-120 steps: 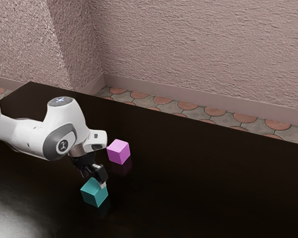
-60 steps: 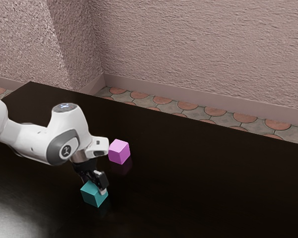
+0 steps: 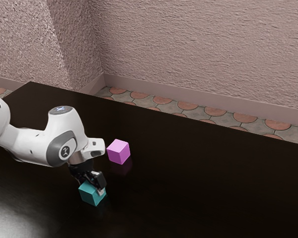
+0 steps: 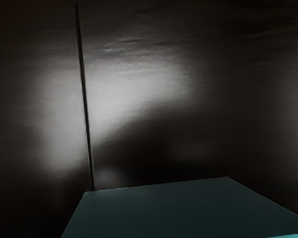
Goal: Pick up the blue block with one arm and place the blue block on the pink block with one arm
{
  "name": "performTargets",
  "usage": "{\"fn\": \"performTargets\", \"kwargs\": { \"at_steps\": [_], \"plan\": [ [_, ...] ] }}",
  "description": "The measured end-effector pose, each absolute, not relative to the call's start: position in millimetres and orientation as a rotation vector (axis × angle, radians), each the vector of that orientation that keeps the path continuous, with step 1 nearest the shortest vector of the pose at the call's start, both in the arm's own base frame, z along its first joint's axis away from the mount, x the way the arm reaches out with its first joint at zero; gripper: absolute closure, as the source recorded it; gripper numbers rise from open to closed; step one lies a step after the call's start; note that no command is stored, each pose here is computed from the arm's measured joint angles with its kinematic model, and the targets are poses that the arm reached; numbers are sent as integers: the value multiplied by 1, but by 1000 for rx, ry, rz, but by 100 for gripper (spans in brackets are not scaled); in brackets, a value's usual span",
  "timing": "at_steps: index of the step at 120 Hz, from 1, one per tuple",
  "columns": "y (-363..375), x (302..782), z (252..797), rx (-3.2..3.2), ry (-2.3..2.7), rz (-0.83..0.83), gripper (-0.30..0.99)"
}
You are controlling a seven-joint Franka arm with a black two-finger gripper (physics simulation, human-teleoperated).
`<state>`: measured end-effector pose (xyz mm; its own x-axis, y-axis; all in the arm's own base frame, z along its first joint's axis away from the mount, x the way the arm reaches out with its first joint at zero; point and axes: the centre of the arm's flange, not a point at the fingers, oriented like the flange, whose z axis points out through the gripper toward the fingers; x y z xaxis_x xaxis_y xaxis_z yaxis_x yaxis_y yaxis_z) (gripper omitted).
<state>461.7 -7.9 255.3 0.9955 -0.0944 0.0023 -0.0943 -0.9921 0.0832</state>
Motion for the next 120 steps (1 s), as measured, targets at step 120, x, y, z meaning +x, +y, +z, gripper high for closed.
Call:
{"fn": "performTargets", "kwargs": {
  "at_steps": [120],
  "plan": [
    [36, 633, 347, 3133, -149, -153, 30]
  ]
}}
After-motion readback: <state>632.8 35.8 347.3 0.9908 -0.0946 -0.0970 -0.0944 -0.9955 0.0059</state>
